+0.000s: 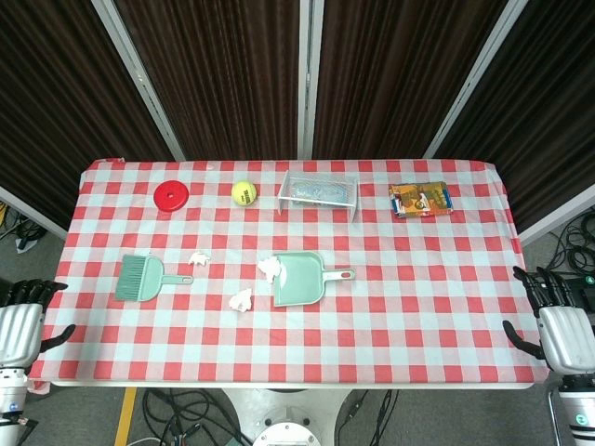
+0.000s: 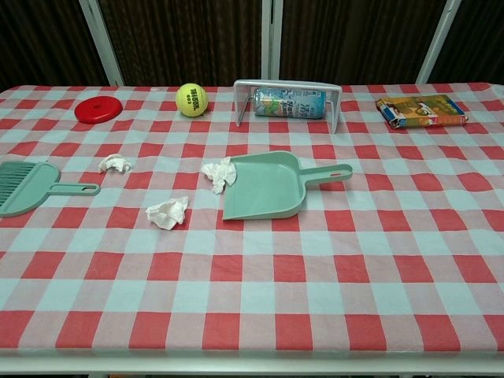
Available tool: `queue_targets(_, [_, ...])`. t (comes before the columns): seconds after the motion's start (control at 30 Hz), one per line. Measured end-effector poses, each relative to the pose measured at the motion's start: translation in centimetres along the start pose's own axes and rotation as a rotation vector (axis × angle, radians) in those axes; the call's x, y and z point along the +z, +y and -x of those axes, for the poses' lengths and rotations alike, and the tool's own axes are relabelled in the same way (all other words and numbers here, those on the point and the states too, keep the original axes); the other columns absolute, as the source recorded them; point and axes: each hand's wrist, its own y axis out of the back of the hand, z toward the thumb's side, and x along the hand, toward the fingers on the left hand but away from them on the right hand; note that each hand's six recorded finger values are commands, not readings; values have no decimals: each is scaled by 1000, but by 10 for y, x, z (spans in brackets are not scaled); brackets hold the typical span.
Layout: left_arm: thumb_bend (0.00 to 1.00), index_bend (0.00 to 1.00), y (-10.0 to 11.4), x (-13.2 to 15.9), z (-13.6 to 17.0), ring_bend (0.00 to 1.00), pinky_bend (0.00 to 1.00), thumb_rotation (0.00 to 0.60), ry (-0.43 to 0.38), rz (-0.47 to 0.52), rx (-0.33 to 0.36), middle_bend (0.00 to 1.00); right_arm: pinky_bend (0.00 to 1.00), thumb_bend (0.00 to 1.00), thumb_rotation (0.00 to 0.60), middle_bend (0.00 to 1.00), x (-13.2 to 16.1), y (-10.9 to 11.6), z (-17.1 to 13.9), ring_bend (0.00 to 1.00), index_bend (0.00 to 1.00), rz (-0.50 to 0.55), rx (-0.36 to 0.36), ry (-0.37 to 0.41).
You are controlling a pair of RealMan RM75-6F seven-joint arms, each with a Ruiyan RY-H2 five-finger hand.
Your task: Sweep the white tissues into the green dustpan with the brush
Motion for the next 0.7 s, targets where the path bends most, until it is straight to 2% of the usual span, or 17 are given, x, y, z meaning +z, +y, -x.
queue_targets(0.3, [167, 278, 0, 5, -5, 171, 152, 600, -20, 5, -10, 256, 0, 239, 600, 169, -1, 3, -1, 0, 12, -3, -4, -4])
queue_targets(0.53, [163, 286, 8, 28, -30, 171, 163, 600, -112, -17, 12, 256, 0, 240, 600, 169, -1, 11, 2, 0, 12, -16, -23, 5])
queue_targets(0.63, [161, 302, 9, 43, -47, 176, 235, 600, -159, -35, 9, 256, 0, 240, 600, 169, 0, 14, 3, 0, 12, -20, -29, 13])
queue_targets(0.7, [161, 316, 8, 52, -58, 210, 328, 600, -183, -56, -4, 256, 0, 239, 600, 169, 0, 15, 3, 0, 12, -23, -32, 15])
